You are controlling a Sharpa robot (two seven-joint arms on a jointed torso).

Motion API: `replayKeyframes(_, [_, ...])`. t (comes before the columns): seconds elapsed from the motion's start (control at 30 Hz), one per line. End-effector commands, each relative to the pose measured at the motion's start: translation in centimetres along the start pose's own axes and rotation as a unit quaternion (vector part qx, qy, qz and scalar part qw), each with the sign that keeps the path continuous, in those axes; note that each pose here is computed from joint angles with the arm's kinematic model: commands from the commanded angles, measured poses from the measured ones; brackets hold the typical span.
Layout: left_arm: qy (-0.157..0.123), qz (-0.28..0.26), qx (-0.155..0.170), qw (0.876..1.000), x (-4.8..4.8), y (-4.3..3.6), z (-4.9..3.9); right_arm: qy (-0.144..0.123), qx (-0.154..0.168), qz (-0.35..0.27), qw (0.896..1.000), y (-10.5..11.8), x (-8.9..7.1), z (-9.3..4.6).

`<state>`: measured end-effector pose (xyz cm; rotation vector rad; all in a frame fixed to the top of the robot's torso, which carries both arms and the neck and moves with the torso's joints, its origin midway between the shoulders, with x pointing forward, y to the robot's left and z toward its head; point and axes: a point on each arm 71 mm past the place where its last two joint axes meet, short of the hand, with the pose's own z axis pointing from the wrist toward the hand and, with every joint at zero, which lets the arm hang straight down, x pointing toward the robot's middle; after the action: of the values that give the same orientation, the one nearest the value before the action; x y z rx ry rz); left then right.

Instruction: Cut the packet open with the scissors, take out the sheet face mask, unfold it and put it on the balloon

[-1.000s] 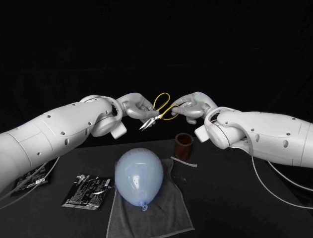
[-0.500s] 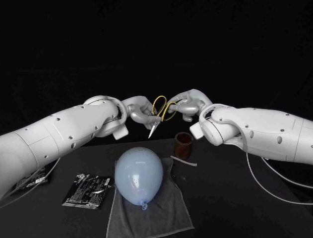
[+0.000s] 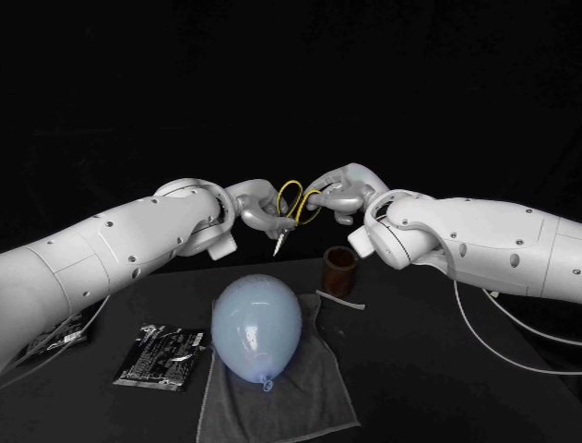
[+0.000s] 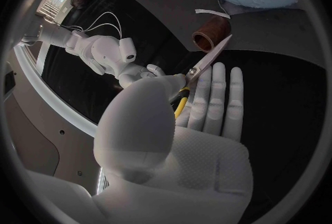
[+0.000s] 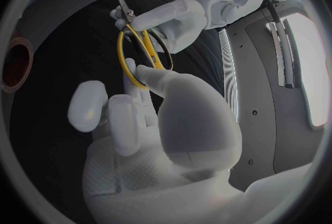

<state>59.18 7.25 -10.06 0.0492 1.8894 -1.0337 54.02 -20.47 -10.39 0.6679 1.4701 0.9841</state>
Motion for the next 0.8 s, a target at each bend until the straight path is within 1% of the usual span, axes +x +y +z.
replayKeyframes(0.03, [-0.03,-0.02,-0.009,0.999,-0.5,0.24,-0.06,-0.005,-0.018,-0.025,1.0,0.4,-0.3,0.0])
replayKeyframes(0.17, [-0.04,-0.025,-0.015,0.999,-0.67,0.36,-0.1,-0.008,-0.024,-0.036,0.999,0.6,-0.6,0.0])
replayKeyframes(0.3, [-0.045,-0.027,-0.024,0.998,-0.78,0.56,-0.16,-0.012,-0.03,-0.048,0.998,0.8,-1.2,-0.1])
replayKeyframes(0.57, [-0.047,-0.029,-0.045,0.997,-1.18,1.44,-0.49,-0.028,-0.031,-0.07,0.997,0.6,-2.5,0.0])
replayKeyframes(0.8, [-0.048,-0.048,-0.049,0.996,-1.6,2.18,-1.05,-0.026,-0.029,-0.097,0.994,0.3,-3.0,0.0])
